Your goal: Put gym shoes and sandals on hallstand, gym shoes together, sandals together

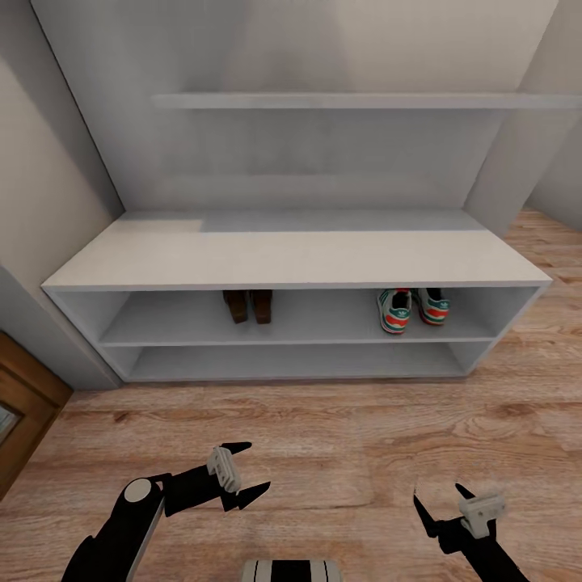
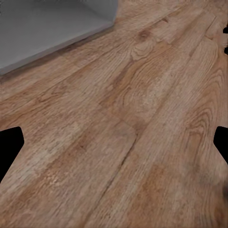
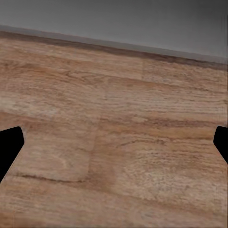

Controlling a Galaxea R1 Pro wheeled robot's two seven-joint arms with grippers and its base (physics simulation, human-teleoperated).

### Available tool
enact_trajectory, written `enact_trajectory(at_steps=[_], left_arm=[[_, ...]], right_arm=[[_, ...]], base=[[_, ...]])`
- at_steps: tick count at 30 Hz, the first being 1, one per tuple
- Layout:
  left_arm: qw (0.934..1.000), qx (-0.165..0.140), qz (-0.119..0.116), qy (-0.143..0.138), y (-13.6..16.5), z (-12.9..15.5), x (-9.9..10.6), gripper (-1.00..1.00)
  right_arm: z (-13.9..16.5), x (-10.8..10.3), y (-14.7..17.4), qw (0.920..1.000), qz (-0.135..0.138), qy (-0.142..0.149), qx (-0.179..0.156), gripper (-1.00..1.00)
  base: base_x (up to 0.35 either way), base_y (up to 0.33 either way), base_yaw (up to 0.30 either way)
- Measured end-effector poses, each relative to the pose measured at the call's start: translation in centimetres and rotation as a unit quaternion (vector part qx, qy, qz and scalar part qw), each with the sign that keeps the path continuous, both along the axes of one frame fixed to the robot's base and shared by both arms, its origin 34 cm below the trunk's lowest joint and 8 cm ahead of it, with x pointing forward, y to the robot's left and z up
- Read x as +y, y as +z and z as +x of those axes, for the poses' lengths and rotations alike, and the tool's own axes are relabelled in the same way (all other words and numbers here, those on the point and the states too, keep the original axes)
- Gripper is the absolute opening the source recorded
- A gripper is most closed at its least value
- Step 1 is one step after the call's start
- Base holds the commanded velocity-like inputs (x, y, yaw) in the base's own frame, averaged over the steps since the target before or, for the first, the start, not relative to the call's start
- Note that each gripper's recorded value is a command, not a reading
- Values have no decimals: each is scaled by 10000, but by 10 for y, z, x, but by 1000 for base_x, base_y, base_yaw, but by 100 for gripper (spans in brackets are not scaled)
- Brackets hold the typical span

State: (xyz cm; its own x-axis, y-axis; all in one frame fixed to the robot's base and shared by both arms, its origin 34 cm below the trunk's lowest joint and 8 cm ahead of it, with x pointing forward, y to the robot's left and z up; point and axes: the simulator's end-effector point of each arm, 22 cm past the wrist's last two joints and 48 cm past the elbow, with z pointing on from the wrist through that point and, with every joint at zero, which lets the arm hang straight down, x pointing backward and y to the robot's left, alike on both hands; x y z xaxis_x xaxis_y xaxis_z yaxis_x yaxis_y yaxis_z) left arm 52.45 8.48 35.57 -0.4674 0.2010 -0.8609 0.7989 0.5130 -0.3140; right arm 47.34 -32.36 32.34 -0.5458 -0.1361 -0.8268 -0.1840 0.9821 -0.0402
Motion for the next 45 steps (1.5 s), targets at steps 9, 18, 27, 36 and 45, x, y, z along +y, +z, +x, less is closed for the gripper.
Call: enact_trajectory(at_steps=[9, 18, 27, 36, 45], left_arm=[[10000, -5, -2, 5, 0, 0, 0, 100], [10000, -24, 1, 0, 1, 0, 0, 100], [10000, -76, -3, -7, 6, 2, -1, 100], [9999, -123, -7, -14, 10, 2, -2, 100], [9998, -196, -10, -24, 15, 3, -2, 100]], right_arm=[[-10, 5, -3, 9999, 75, 115, 86, 100], [-14, 7, -4, 9998, 99, 151, 107, 100], [-14, 7, -1, 9998, 104, 161, 76, 100], [-12, 7, 4, 9998, 112, 162, -6, 100], [-10, 8, 9, 9997, 120, 168, -93, 100]], base=[[0, 0, 0], [0, 0, 0], [0, 0, 0], [0, 0, 0], [0, 0, 0]])
